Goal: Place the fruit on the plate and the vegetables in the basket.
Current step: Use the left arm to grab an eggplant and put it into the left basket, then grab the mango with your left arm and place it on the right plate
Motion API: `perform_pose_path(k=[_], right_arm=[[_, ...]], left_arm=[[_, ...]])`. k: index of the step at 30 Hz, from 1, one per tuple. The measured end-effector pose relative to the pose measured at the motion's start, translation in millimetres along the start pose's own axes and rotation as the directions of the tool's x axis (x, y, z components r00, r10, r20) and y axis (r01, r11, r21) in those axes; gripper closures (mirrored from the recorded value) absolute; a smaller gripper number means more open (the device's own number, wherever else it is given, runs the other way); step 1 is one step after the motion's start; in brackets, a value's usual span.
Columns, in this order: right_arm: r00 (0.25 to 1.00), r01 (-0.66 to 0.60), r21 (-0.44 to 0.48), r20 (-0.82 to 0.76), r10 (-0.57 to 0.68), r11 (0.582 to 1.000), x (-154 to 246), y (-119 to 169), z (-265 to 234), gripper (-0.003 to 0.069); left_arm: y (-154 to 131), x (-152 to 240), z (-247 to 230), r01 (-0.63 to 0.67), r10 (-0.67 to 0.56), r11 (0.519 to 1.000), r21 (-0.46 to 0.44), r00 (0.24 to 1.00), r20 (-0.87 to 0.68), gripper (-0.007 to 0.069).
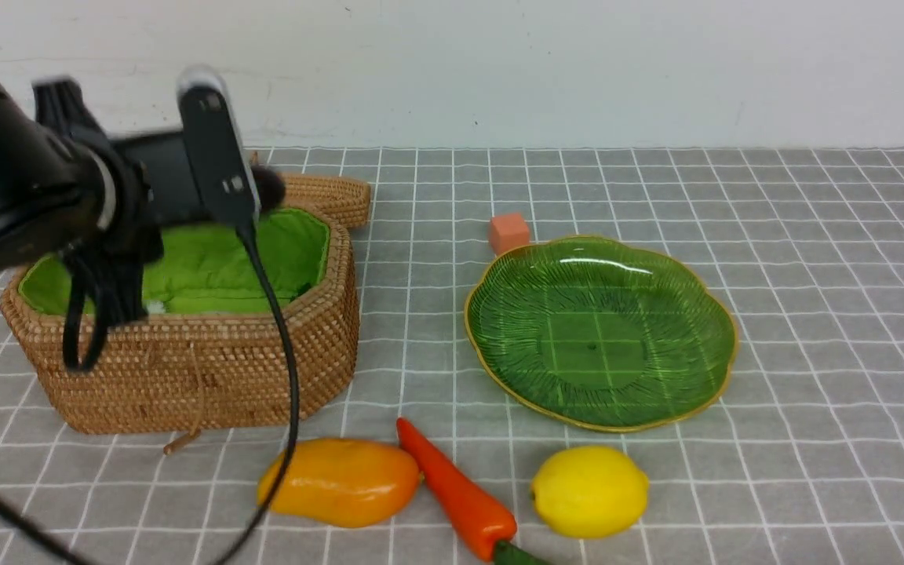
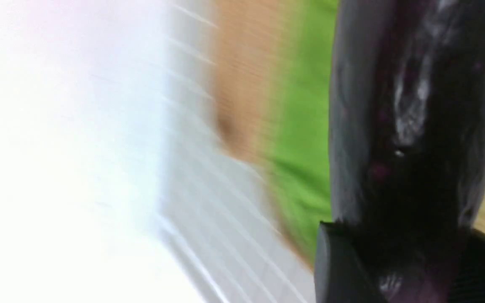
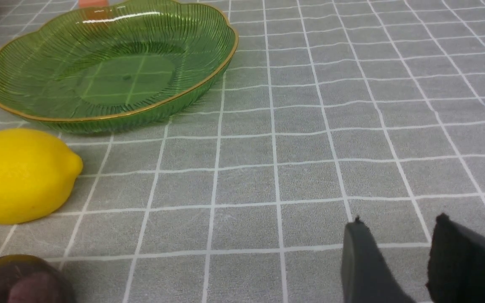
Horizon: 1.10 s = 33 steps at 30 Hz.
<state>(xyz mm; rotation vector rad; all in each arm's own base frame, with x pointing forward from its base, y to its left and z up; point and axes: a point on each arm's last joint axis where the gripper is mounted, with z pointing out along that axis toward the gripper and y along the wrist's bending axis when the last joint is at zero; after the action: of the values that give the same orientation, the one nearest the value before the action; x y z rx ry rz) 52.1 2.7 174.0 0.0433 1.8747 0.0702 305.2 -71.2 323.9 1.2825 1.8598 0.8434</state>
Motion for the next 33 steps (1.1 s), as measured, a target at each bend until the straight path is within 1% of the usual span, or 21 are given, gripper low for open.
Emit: perform_pose_path(k=[2, 4, 7, 8, 12, 14, 15, 17, 19, 21, 22, 23, 25, 27, 29, 31, 32, 33], right_arm=[[1.000, 0.001, 0.000, 0.000, -0.001, 1.000, 0, 0, 0, 0.0419], [1.000, 0.000, 0.000, 0.000, 0.000, 1.000, 0, 0, 0, 0.0419], [1.000, 0.000, 0.000, 0.000, 0.000, 1.000, 0, 0, 0, 0.0419], [1.000, 0.001, 0.000, 0.000, -0.001, 1.000, 0, 0, 0, 0.0419], [1.000, 0.001, 0.000, 0.000, -0.001, 1.000, 0, 0, 0, 0.0419], [1.000, 0.001, 0.000, 0.000, -0.001, 1.000, 0, 0, 0, 0.0419], [1.000, 0.001, 0.000, 0.000, -0.001, 1.000, 0, 0, 0, 0.0419], [1.000, 0.001, 0.000, 0.000, -0.001, 1.000, 0, 0, 0, 0.0419], [1.000, 0.001, 0.000, 0.000, -0.001, 1.000, 0, 0, 0, 0.0419], [1.000, 0.001, 0.000, 0.000, -0.001, 1.000, 0, 0, 0, 0.0419], [1.000, 0.001, 0.000, 0.000, -0.001, 1.000, 0, 0, 0, 0.0419], [1.000, 0.001, 0.000, 0.000, -0.001, 1.000, 0, 0, 0, 0.0419], [1.000, 0.001, 0.000, 0.000, -0.001, 1.000, 0, 0, 0, 0.0419], [1.000, 0.001, 0.000, 0.000, -0.001, 1.000, 0, 0, 0, 0.0419], [1.000, 0.001, 0.000, 0.000, -0.001, 1.000, 0, 0, 0, 0.0419], [1.000, 0.001, 0.000, 0.000, -0.001, 1.000, 0, 0, 0, 0.0419], [1.000, 0.001, 0.000, 0.000, -0.001, 1.000, 0, 0, 0, 0.0419], [1.000, 0.001, 0.000, 0.000, -0.001, 1.000, 0, 0, 0, 0.0419]], left_arm=[[8, 10, 16, 0.026, -0.024, 0.999, -0.039, 0.999, 0.038, 0.0326], [9, 18, 29, 0.034, -0.034, 0.999, -0.037, 0.999, 0.024, 0.0326], [4, 23, 44, 0.045, -0.045, 0.999, -0.014, 0.999, 0.010, 0.0326], [0, 22, 51, 0.072, -0.072, 0.997, 0.011, 0.997, 0.014, 0.0326], [-13, 22, 62, 0.133, -0.134, 0.989, 0.070, 0.991, 0.009, 0.0326], [-22, 25, 65, 0.144, -0.144, 0.984, 0.102, 0.990, -0.008, 0.0317], [-22, 25, 65, 0.145, -0.145, 0.984, 0.103, 0.989, -0.009, 0.0314], [-32, 28, 67, 0.138, -0.136, 0.982, 0.129, 0.990, -0.024, 0.0236], [-35, 29, 66, 0.129, -0.128, 0.983, 0.132, 0.992, -0.018, 0.0139], [-32, 29, 59, 0.124, -0.126, 0.986, 0.113, 0.992, 0.007, 0.0015], [-31, 29, 57, 0.126, -0.127, 0.986, 0.108, 0.992, 0.010, 0.0015], [-26, 30, 48, 0.134, -0.136, 0.987, 0.087, 0.990, 0.022, -0.0026], [-18, 31, 35, 0.160, -0.162, 0.985, 0.058, 0.986, 0.033, -0.0035], [-10, 34, 19, 0.213, -0.214, 0.976, 0.040, 0.976, 0.036, -0.0027], [-9, 33, 6, 0.306, -0.308, 0.950, 0.063, 0.951, 0.033, -0.0002], [-14, 29, -9, 0.407, -0.411, 0.904, 0.132, 0.912, 0.009, 0.0032], [-16, 29, -10, 0.424, -0.428, 0.893, 0.153, 0.904, -0.005, 0.0039], [-30, 20, -19, 0.442, -0.446, 0.858, 0.260, 0.894, -0.047, 0.0067]])
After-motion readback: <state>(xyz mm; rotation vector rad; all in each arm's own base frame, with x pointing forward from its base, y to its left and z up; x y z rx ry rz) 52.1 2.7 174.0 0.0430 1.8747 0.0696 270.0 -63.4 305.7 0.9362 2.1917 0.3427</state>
